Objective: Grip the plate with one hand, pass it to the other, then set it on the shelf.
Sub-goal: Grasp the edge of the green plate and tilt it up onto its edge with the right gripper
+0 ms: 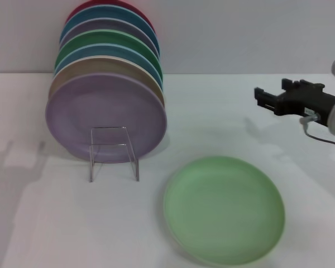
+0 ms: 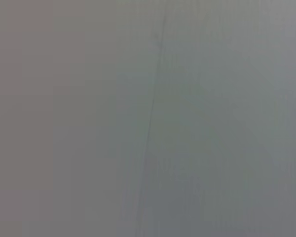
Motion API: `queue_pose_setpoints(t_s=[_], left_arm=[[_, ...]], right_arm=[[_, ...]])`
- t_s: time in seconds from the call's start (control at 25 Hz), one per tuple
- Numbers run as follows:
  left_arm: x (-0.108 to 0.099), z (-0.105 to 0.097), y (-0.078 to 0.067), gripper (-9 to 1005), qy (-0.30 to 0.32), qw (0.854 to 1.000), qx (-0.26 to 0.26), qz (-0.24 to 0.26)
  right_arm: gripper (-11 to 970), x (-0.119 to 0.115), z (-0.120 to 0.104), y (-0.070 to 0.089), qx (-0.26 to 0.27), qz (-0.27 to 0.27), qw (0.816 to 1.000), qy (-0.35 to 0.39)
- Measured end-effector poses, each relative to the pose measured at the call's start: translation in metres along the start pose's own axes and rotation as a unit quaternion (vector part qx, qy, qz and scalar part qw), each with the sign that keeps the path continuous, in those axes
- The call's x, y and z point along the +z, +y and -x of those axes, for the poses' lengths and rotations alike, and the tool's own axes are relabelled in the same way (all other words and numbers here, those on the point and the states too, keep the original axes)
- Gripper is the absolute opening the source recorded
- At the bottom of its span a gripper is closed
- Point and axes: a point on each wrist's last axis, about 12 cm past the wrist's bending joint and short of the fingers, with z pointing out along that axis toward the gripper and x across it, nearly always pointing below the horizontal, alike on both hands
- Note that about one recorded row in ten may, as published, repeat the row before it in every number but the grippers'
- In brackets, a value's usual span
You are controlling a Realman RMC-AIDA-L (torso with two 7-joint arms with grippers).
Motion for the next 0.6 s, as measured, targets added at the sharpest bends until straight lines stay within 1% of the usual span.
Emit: queue_pose_setpoints(t_s=[0.08,0.12,0.16,0.2,0.24,0.28,0.32,0.4,0.48,0.52,0.56,0.6], left_arm=[[0.001,0.0,0.0,716,-0.001,1.0,0.0,0.0],[0.003,0.0,0.0,715,-0.002,1.0,0.0,-0.001],[0.003,0.0,0.0,715,-0.002,1.0,0.0,-0.002],[0.004,0.0,0.0,715,-0.003,1.0,0.0,-0.001],[0.004,0.001,0.0,715,-0.004,1.0,0.0,-0.001],[0.004,0.001,0.0,715,-0.004,1.0,0.0,-0.001],[0.005,0.001,0.0,714,-0.005,1.0,0.001,0.001],[0.006,0.001,0.002,714,-0.007,1.0,0.001,0.006],[0.006,0.001,0.002,714,-0.007,1.0,0.001,0.006],[0.006,0.001,0.002,713,-0.007,1.0,0.001,0.006],[0.006,0.001,0.001,713,-0.008,1.0,0.001,0.007],[0.006,0.001,0.001,713,-0.008,1.0,0.001,0.007]], right_arm=[[646,-0.005,0.008,-0.003,-0.003,0.013,0.999,0.032],[644,-0.005,0.008,-0.003,-0.003,0.013,0.999,0.032],[642,-0.008,0.011,-0.005,-0.004,0.019,0.999,0.047],[640,-0.012,0.019,-0.007,0.001,0.035,0.996,0.087],[638,-0.012,0.019,-0.007,0.001,0.035,0.996,0.087],[636,-0.015,0.024,-0.009,0.017,0.052,0.99,0.127],[634,-0.015,0.024,-0.009,0.017,0.052,0.99,0.127],[629,-0.02,0.03,-0.01,0.043,0.075,0.981,0.174],[625,-0.022,0.032,-0.011,0.063,0.085,0.974,0.201],[623,-0.022,0.032,-0.011,0.063,0.085,0.974,0.201],[621,-0.022,0.034,-0.012,0.078,0.09,0.967,0.224],[619,-0.022,0.034,-0.012,0.078,0.09,0.967,0.224]])
